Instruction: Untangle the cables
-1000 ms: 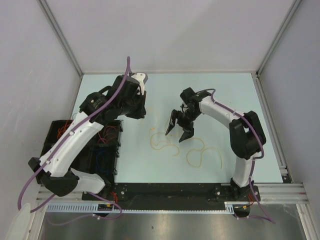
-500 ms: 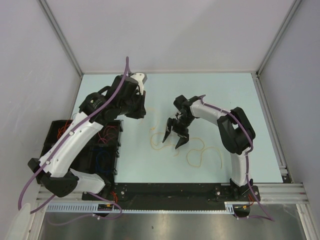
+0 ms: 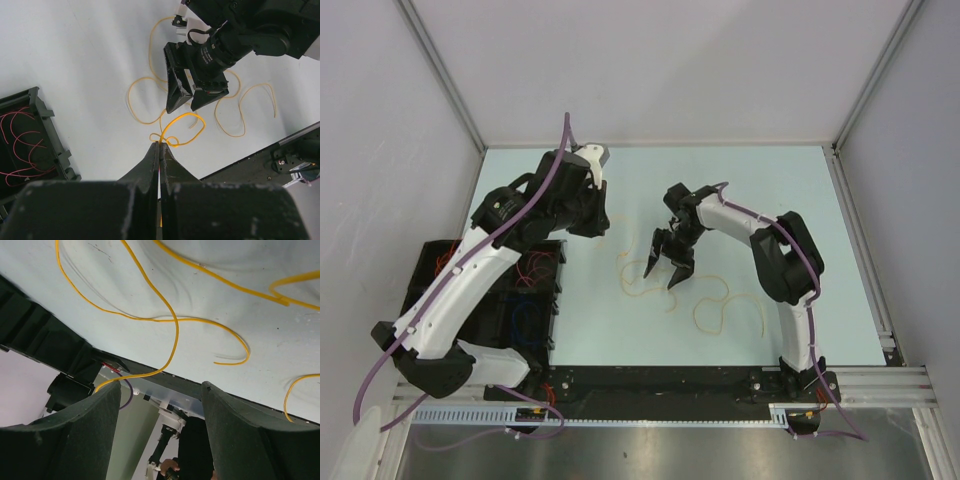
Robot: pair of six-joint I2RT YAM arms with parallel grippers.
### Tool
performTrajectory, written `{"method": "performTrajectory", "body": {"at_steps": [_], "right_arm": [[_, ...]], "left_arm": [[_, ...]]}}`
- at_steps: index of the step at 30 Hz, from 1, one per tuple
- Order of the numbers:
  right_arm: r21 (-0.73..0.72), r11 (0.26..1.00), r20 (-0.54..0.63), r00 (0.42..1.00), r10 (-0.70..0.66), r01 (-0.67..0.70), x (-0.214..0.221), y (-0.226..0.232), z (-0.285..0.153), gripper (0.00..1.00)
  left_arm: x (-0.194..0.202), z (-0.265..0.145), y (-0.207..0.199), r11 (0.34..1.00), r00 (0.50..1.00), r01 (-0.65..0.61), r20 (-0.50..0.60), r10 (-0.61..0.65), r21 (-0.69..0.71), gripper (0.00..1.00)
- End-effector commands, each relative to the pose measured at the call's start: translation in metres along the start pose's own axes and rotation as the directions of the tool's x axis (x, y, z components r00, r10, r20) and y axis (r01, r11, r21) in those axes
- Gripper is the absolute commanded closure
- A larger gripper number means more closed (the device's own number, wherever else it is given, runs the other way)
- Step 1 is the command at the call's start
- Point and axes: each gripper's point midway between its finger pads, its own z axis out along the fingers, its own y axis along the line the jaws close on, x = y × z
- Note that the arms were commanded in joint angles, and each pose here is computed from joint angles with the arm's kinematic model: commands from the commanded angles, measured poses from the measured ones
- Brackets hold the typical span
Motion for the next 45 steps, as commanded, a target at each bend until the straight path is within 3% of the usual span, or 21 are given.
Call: {"method": "performTrajectory", "body": {"at_steps": [1, 6, 12, 23, 29, 34, 45], "right_arm": [[-0.029, 0.999, 0.065, 0.998, 0.017, -0.015, -0.01, 0.011, -0.018, 0.31], [-0.11, 0.994, 0.088, 0.996, 0.026, -0.016, -0.013, 0.019, -0.042, 0.32], [-0.098, 0.993, 0.098, 0.992, 0.075, -0.065, -0.011, -0.002, -0.049, 0.32], [0.016, 0.998, 0.058, 0.997, 0.059, -0.06, -0.007, 0.0, -0.004, 0.31], [0.048, 0.998, 0.052, 0.998, 0.033, -0.035, -0.011, 0.003, 0.01, 0.39], [0.068, 0.997, 0.062, 0.998, 0.03, -0.034, -0.012, -0.001, 0.013, 0.53], [0.098, 0.995, 0.112, 0.993, 0.025, -0.036, -0.016, -0.003, 0.012, 0.42]], "left_arm": [[-0.007, -0.01, -0.001, 1.0, 0.999, 0.01, 0.046, -0.011, 0.027, 1.0], [-0.002, -0.008, 0.001, 1.0, 0.999, 0.012, 0.04, -0.013, 0.023, 1.0], [0.0, -0.006, 0.0, 0.999, 0.999, 0.013, 0.036, -0.014, 0.03, 1.0], [-0.005, -0.01, -0.005, 0.999, 0.999, -0.001, 0.043, -0.001, 0.054, 1.0], [-0.004, -0.011, -0.004, 0.998, 0.999, 0.006, 0.046, -0.009, 0.058, 1.0], [-0.001, -0.017, -0.002, 0.998, 0.998, 0.017, 0.06, -0.02, 0.055, 1.0], [0.0, -0.028, -0.008, 0.993, 0.995, 0.036, 0.087, -0.046, 0.113, 1.0]]}}
